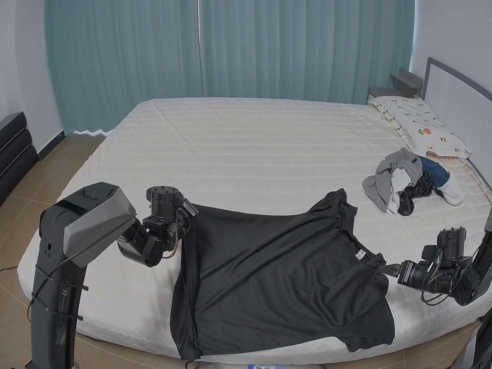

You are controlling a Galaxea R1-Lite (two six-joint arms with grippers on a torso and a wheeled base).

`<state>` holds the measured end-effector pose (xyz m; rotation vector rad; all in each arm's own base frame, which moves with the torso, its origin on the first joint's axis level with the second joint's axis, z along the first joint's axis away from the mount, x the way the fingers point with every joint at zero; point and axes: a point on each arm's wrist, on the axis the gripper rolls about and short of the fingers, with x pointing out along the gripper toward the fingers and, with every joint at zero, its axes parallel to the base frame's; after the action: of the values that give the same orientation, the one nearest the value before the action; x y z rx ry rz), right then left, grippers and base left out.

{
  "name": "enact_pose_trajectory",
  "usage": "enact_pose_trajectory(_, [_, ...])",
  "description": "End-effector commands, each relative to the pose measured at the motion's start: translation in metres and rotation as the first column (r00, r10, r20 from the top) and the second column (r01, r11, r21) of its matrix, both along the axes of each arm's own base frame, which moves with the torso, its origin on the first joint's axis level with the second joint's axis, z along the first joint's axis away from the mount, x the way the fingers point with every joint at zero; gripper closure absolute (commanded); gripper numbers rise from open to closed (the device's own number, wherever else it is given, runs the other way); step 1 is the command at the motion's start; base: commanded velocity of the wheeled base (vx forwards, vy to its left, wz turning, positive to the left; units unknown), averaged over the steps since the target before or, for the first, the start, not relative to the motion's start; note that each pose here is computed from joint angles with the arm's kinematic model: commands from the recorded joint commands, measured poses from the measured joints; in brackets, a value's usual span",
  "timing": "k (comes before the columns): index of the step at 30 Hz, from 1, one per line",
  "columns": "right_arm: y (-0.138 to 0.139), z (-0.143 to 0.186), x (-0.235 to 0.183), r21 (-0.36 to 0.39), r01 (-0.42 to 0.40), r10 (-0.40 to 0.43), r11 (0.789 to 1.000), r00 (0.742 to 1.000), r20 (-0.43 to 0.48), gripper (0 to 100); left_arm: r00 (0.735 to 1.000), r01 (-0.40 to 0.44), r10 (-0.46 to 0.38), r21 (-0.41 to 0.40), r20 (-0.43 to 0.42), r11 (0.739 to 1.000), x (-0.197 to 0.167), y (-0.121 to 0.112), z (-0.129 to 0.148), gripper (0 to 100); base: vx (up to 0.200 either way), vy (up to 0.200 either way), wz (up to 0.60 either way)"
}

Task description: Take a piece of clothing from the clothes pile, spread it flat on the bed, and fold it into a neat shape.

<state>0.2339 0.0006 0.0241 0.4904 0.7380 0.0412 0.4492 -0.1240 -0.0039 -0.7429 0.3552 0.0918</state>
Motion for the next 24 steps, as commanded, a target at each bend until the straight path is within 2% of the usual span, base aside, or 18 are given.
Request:
enact_pose_trajectory(1, [0.003,-0.004,0.001,0.000,-0.012,0.012,1.000,1.000,-0.017,0,0.999,-0.036,0.036,-0.002,0.007,0.999,0.017,0.013,-0.019,100,0.000,0.000,0.00])
enact_pose_trajectory(9, [0.004,-0.006,0.001,0.000,-0.017,0.017,1.000,1.000,-0.025,0,0.999,-0.046,0.046,-0.013,0.019,0.999,0.023,0.020,-0.021,100,0.000,0.000,0.00])
enact_pose_trajectory(10, [0.004,-0.007,0.001,0.000,-0.017,0.017,1.000,0.999,-0.029,0,0.999,-0.045,0.045,-0.016,0.022,0.999,0.023,0.020,-0.021,0,0.000,0.000,0.00])
enact_pose_trajectory(19, [0.004,-0.007,0.000,0.000,-0.017,0.017,1.000,0.999,-0.032,0,0.998,-0.066,0.066,-0.011,-0.006,0.998,0.020,0.031,-0.022,0,0.000,0.000,0.00])
enact_pose_trajectory(24, [0.004,-0.008,0.000,0.000,-0.017,0.017,1.000,0.999,-0.035,0,0.997,-0.082,0.082,-0.032,-0.010,0.996,0.015,0.043,-0.012,0,0.000,0.000,0.00])
